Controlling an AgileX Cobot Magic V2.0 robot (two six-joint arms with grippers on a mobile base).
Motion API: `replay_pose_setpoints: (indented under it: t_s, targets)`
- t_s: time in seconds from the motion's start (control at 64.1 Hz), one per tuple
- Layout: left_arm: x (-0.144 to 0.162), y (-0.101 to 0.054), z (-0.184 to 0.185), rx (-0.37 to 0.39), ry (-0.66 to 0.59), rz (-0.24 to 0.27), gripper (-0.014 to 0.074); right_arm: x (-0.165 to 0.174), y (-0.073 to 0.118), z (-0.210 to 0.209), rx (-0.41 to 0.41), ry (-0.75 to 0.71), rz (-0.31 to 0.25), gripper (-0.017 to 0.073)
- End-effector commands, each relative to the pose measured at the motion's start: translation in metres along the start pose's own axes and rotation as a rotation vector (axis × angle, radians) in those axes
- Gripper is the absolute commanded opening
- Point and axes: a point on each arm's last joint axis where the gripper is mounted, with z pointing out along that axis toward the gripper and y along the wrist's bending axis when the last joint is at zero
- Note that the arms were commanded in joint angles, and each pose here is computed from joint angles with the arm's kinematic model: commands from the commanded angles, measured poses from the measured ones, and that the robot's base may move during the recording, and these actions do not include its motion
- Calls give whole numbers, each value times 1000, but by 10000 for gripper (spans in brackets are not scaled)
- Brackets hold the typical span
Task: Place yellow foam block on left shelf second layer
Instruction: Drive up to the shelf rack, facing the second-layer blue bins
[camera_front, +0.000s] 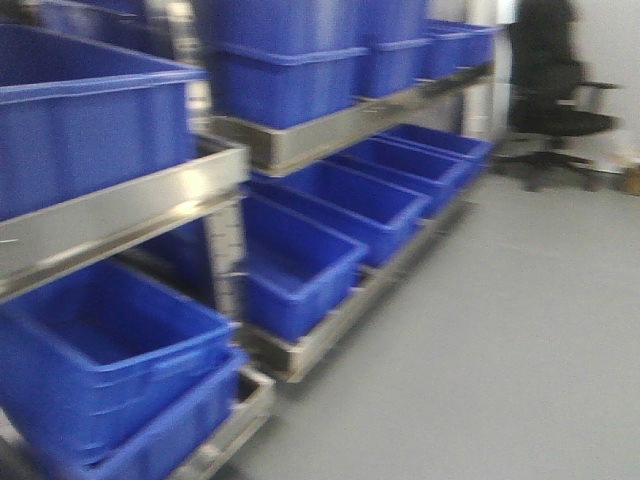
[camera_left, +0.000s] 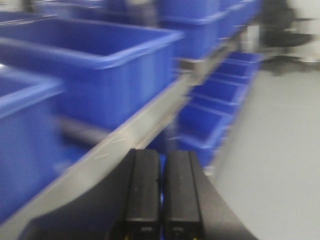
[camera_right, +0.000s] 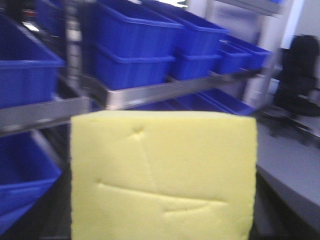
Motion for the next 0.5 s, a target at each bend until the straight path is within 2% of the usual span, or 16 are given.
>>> replay_pose_setpoints:
  t_s: [0.0,0.484]
  targets:
    - [1,-3,0,26,-70,-6,136,-17,-3,-1,31,-104,-7,319]
    - [1,-3,0,26,-70,-6,136,-17,-3,-1,31,-104,-7,319]
